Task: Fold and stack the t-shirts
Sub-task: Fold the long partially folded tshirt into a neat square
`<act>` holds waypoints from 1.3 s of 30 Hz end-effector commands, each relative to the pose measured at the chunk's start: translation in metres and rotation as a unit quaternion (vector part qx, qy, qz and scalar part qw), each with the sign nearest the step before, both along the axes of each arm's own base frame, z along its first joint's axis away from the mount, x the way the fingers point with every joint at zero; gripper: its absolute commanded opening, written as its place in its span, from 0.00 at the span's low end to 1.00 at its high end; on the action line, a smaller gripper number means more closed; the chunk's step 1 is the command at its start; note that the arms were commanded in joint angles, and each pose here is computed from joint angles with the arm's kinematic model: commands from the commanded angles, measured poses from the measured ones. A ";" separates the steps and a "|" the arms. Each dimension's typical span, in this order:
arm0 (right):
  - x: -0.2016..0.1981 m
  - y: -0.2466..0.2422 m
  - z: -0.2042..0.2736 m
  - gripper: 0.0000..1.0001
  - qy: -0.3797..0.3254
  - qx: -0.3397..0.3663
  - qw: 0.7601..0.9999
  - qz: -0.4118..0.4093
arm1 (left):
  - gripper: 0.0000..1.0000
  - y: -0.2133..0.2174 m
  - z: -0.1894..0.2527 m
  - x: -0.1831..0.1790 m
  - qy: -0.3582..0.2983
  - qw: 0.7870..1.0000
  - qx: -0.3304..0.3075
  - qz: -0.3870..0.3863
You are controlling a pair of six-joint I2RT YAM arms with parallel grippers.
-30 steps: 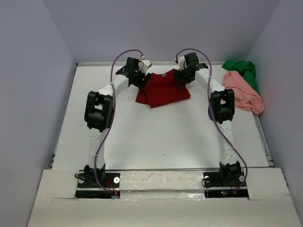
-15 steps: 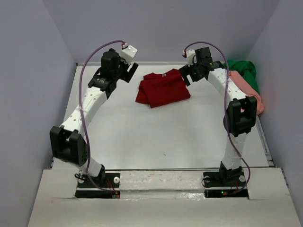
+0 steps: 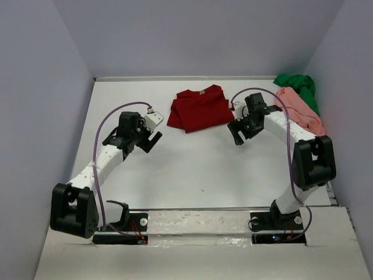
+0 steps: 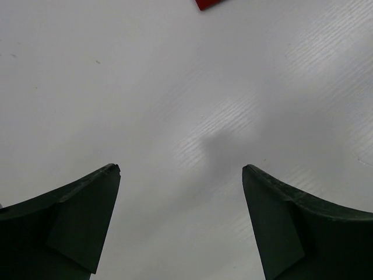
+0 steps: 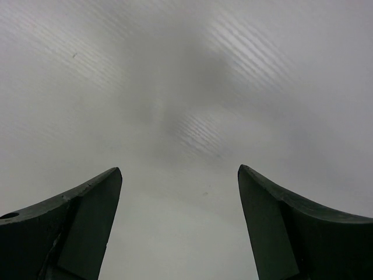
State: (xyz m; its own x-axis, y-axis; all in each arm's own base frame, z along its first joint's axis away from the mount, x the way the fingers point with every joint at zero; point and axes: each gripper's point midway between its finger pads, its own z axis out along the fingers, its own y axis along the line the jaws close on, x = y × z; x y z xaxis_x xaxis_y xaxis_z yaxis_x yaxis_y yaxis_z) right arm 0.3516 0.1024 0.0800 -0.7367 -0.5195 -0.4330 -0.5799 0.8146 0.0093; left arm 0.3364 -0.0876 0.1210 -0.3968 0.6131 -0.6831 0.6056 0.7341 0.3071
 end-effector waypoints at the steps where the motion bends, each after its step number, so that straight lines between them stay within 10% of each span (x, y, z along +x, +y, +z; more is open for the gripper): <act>1: 0.000 0.010 0.016 0.84 -0.043 0.034 0.998 0.012 | 0.99 0.003 0.051 0.012 -0.110 0.993 -0.047 -0.003; 21: 0.030 -0.051 -0.007 0.84 -0.115 -0.094 0.984 -0.097 | 0.99 0.021 0.019 -0.016 -0.103 0.988 -0.111 0.016; 39: 0.127 -0.007 0.070 0.93 -0.189 -0.020 0.981 -0.035 | 0.99 0.024 -0.002 -0.019 -0.052 0.994 -0.091 0.008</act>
